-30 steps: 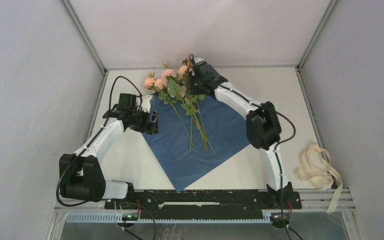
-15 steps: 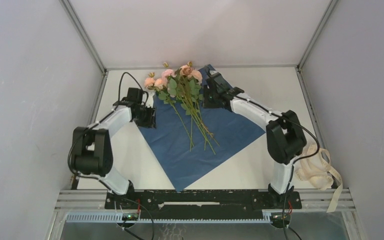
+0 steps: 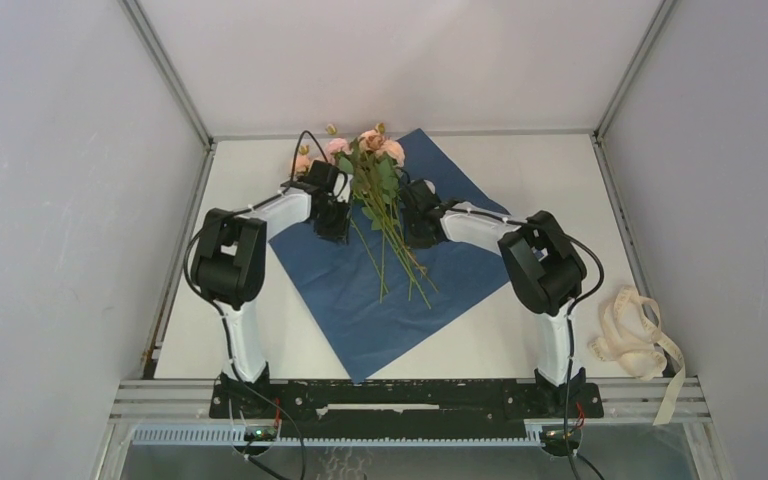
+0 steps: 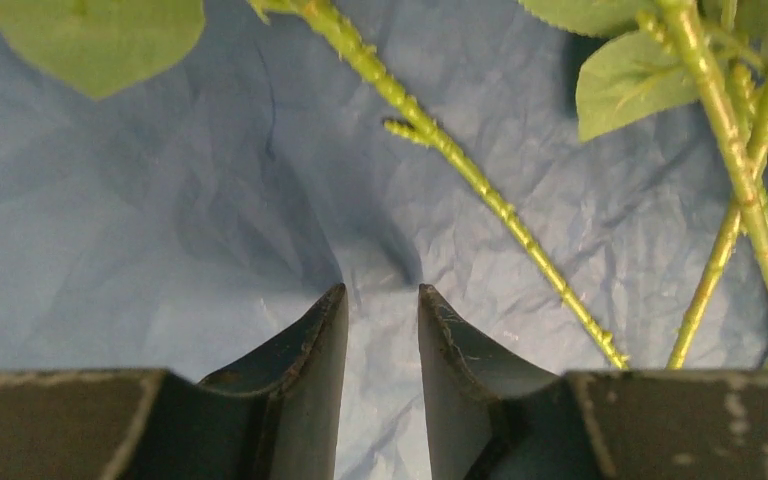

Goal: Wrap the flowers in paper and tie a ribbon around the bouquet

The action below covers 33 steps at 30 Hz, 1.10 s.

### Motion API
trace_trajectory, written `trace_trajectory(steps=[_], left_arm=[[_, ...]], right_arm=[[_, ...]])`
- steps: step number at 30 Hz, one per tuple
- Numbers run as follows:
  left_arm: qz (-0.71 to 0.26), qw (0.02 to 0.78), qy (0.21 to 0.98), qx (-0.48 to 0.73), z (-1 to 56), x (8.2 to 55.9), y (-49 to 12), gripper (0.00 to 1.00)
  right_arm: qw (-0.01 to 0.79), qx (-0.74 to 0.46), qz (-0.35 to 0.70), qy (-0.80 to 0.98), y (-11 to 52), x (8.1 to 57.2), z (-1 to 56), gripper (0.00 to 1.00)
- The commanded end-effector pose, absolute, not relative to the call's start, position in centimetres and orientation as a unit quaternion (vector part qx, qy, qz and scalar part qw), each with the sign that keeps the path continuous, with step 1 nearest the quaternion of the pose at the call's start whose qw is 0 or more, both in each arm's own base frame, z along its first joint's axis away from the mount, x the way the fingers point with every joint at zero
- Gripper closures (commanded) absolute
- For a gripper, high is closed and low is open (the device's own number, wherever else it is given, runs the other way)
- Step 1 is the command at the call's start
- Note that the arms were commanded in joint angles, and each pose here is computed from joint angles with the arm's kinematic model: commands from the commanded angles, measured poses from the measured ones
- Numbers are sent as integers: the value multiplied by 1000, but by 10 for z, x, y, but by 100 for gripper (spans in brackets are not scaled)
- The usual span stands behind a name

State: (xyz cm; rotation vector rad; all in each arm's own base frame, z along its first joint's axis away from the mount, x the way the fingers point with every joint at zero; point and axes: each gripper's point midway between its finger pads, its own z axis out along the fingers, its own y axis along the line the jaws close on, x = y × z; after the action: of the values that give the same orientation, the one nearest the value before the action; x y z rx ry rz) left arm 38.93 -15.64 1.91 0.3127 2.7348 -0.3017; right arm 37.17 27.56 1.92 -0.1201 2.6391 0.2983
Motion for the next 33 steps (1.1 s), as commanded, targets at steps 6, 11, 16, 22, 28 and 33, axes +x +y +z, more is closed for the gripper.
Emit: trace_trajectory(steps=[6, 11, 16, 22, 28, 33], left_arm=[[-129, 184, 967, 122, 8, 395, -186, 63], [-146, 180, 964, 132, 13, 384, -196, 64], [-132, 210, 955, 161, 49, 381, -186, 64], [-102, 270, 920, 267, 106, 347, -158, 54], [-125, 246, 864, 421, 114, 256, -135, 28], [-176, 236, 806, 513, 100, 182, -134, 0]], right_arm=[[215, -86, 192, 954, 336, 339, 25, 95], [210, -91, 254, 940, 363, 328, 41, 94], [231, -98, 246, 936, 355, 328, 66, 92], [250, -113, 193, 942, 306, 294, 101, 85], [176, -122, 190, 958, 283, 212, 84, 59], [131, -69, 235, 961, 283, 156, 65, 40]])
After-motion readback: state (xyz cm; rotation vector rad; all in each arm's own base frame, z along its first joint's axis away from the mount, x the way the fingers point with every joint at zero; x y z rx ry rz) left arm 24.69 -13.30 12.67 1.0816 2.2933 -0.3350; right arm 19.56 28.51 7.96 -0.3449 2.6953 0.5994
